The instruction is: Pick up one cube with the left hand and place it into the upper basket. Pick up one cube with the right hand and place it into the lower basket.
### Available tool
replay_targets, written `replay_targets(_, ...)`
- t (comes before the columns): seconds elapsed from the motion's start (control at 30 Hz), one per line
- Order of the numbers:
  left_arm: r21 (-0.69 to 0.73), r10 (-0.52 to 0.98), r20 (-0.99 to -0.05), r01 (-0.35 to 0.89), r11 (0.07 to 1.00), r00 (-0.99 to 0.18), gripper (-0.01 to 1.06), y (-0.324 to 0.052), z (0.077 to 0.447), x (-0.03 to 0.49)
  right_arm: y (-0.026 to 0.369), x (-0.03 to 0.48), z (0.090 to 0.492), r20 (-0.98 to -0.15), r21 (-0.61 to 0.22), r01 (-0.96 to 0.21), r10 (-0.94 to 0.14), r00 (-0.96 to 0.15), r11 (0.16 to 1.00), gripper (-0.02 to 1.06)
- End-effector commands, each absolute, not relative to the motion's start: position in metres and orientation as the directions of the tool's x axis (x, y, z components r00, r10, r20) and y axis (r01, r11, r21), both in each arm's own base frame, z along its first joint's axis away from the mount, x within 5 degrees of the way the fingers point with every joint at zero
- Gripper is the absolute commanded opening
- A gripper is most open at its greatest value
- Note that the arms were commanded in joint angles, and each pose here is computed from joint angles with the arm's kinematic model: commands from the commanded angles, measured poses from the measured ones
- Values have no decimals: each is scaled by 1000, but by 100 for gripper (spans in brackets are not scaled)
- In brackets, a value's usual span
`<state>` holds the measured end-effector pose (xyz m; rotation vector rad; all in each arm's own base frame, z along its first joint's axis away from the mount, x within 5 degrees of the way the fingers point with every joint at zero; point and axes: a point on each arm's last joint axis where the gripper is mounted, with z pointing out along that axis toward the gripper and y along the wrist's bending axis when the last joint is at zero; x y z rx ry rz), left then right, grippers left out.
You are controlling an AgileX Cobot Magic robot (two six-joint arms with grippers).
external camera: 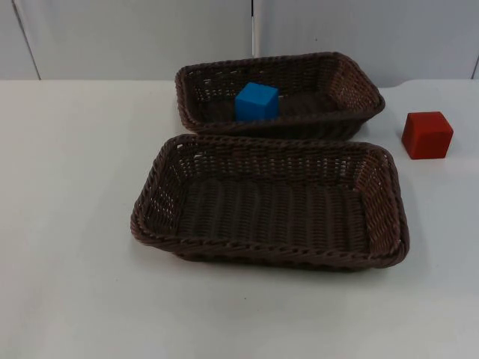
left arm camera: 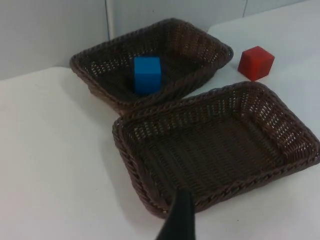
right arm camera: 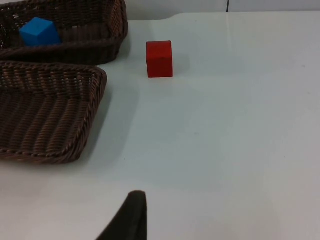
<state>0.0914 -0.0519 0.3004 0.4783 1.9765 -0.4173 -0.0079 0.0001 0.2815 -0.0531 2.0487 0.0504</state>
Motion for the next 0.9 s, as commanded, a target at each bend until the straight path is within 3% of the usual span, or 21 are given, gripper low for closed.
replay_targets(0.0,-85,149,-900,499,862,-410,72,-51,299,90,1,-8,280,-889,17,-59,-13,-457,998,105)
replay_targets(0.27,-74,158,-900,499,864,-407,72,-51,299,91,0,-7,280,-889,16,-56,-11,-458,998,105)
replay_targets(0.43,-74,158,-900,499,864,-407,72,-51,299,91,0,-7,287,-900,82,-16,68,-431,996,105)
replay_targets(0.87,-74,161,-897,500,863,-411,72,-51,299,90,2,40,301,-792,74,1,60,-607,997,105)
